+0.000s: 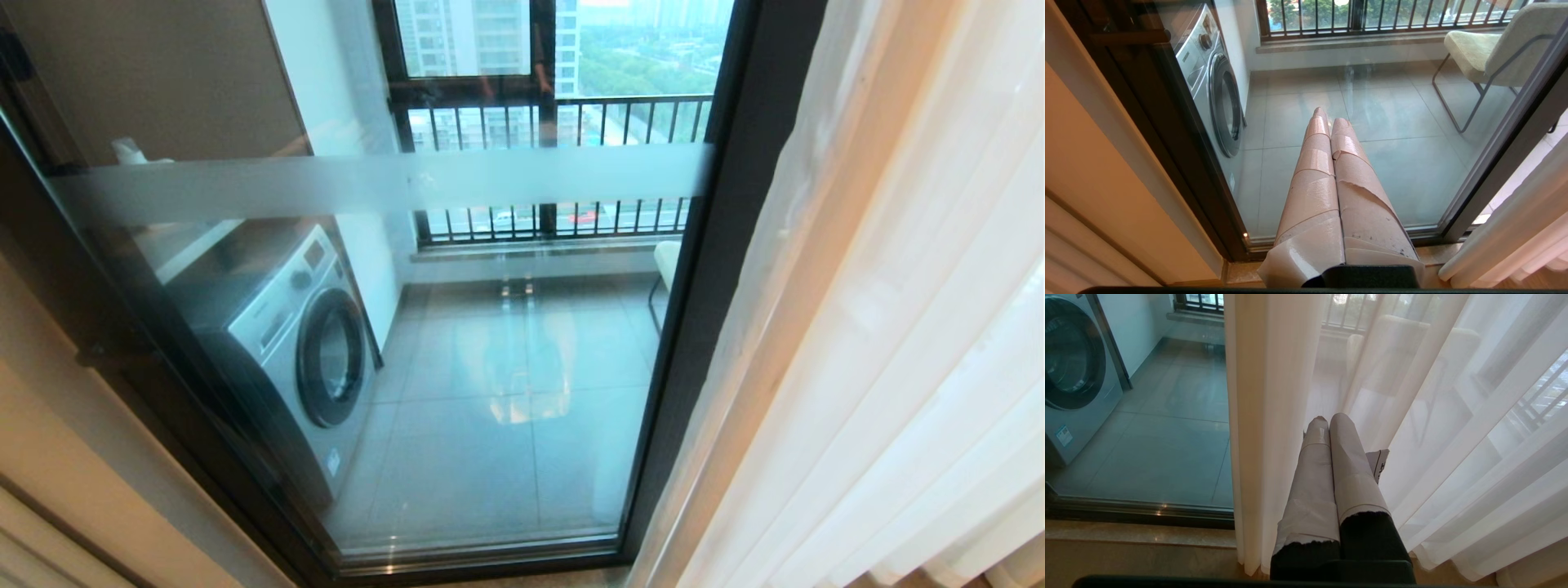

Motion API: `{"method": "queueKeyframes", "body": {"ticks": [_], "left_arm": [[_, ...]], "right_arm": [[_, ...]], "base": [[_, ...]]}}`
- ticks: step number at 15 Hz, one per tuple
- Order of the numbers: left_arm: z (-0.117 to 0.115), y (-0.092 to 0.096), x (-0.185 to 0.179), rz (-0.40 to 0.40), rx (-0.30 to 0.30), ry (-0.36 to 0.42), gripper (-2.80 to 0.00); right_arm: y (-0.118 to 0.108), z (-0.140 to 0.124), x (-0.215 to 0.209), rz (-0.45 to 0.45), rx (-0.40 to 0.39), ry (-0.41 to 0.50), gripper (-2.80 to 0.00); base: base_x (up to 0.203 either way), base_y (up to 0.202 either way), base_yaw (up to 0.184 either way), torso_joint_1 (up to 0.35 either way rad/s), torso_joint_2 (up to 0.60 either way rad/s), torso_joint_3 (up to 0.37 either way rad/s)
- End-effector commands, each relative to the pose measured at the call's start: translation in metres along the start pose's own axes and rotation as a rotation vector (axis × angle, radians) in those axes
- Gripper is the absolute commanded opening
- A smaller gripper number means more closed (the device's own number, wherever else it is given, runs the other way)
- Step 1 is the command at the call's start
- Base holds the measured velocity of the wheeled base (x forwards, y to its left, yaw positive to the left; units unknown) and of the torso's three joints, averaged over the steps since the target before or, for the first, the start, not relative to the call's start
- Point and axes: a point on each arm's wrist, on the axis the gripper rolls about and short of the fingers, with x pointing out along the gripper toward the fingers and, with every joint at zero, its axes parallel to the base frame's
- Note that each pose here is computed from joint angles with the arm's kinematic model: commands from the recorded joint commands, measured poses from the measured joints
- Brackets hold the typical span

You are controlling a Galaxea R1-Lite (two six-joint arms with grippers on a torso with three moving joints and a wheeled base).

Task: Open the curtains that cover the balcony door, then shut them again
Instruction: Close the inner curtains on both sides

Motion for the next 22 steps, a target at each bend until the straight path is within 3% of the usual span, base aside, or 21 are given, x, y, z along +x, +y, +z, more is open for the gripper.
{"method": "queueKeyframes", "body": {"ticks": [1,7,14,22], "left_arm": [[0.0,0.0,0.0001,0.0,0.0,0.001,-2.8],[0.0,0.0,0.0,0.0,0.0,0.0,-2.8],[0.0,0.0,0.0,0.0,-0.005,0.0,-2.8],[0.0,0.0,0.0,0.0,-0.005,0.0,-2.8]], "right_arm": [[0.0,0.0,0.0001,0.002,-0.003,0.001,-2.8],[0.0,0.0,0.0001,0.002,-0.002,0.001,-2.8],[0.0,0.0,0.0001,0.0,-0.002,0.001,-2.8],[0.0,-0.0001,0.0001,0.0,-0.002,0.002,-2.8]], "base": [[0.0,0.0,0.0,0.0,0.0,0.0],[0.001,0.025,0.0,0.001,0.0,0.001],[0.0,0.179,0.01,0.003,0.0,0.005],[-0.001,0.185,0.091,0.003,0.0,0.002]]}}
